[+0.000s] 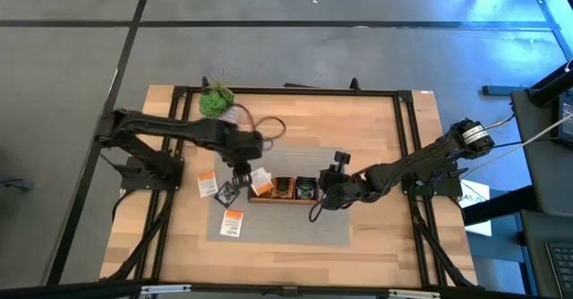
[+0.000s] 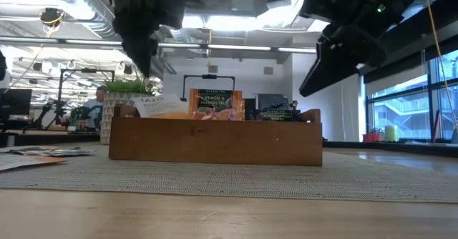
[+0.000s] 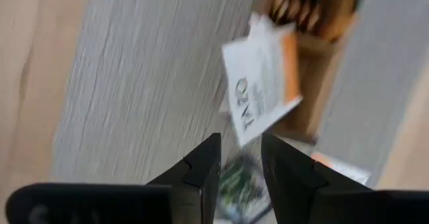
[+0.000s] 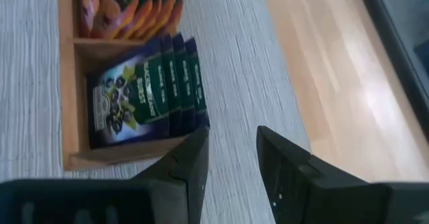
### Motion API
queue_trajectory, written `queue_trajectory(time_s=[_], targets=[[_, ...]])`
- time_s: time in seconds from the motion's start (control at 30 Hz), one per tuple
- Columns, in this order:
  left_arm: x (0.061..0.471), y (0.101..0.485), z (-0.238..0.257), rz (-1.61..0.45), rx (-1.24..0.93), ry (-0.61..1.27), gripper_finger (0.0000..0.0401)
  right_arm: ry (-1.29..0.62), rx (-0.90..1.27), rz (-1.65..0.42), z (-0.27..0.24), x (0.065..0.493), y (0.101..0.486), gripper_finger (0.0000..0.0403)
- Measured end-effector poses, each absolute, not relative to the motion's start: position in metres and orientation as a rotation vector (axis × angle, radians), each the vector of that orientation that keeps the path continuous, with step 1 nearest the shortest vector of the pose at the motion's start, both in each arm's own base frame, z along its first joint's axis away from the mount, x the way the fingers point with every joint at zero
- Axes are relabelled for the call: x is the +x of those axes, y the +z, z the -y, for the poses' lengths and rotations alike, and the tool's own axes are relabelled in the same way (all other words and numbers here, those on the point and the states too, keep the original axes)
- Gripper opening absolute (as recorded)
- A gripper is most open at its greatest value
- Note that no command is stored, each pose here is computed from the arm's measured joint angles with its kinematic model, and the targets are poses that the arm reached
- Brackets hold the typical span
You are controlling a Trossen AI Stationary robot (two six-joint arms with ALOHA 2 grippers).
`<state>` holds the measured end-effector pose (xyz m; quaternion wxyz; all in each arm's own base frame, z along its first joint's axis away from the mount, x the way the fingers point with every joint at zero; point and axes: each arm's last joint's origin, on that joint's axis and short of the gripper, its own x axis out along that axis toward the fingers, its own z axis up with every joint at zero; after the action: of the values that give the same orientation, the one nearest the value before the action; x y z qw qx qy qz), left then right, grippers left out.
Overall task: Pick & Place Tea
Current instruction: Put the white tea bag into the left section of the wooden organizer
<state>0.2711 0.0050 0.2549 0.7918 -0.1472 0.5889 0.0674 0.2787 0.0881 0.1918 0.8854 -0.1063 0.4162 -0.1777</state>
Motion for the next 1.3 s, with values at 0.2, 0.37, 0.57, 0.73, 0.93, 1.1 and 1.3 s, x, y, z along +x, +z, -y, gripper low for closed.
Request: queue_trajectory(time_s=[0.2, 0.37, 0.57, 0.73, 0.93, 1.1, 1.3], targets=[[0.232, 0.248, -0.010, -0.786, -0.409, 0.196, 0.0103, -0.388, -0.204, -0.896, -0.088, 0.275, 0.190, 0.0129], [0.206, 0.220, 0.000, -0.547, -0.498, 0.179, 0.0104, -0.396, -0.187, -0.892, -0.089, 0.275, 0.190, 0.0129], [0.192, 0.189, 0.010, -0.418, -0.567, 0.136, 0.0101, -0.396, -0.186, -0.891, -0.089, 0.275, 0.190, 0.0129], [0.185, 0.173, 0.017, -0.466, -0.549, 0.119, 0.0100, -0.395, -0.181, -0.883, -0.089, 0.275, 0.190, 0.0129], [0.181, 0.167, 0.017, -0.453, -0.498, 0.214, 0.0100, -0.390, -0.169, -0.859, -0.090, 0.278, 0.191, 0.0129], [0.181, 0.167, 0.018, -0.443, -0.480, 0.249, 0.0100, -0.391, -0.169, -0.859, -0.090, 0.278, 0.191, 0.0129], [0.182, 0.162, 0.023, -0.476, -0.488, 0.250, 0.0100, -0.390, -0.169, -0.859, -0.090, 0.278, 0.192, 0.0129]])
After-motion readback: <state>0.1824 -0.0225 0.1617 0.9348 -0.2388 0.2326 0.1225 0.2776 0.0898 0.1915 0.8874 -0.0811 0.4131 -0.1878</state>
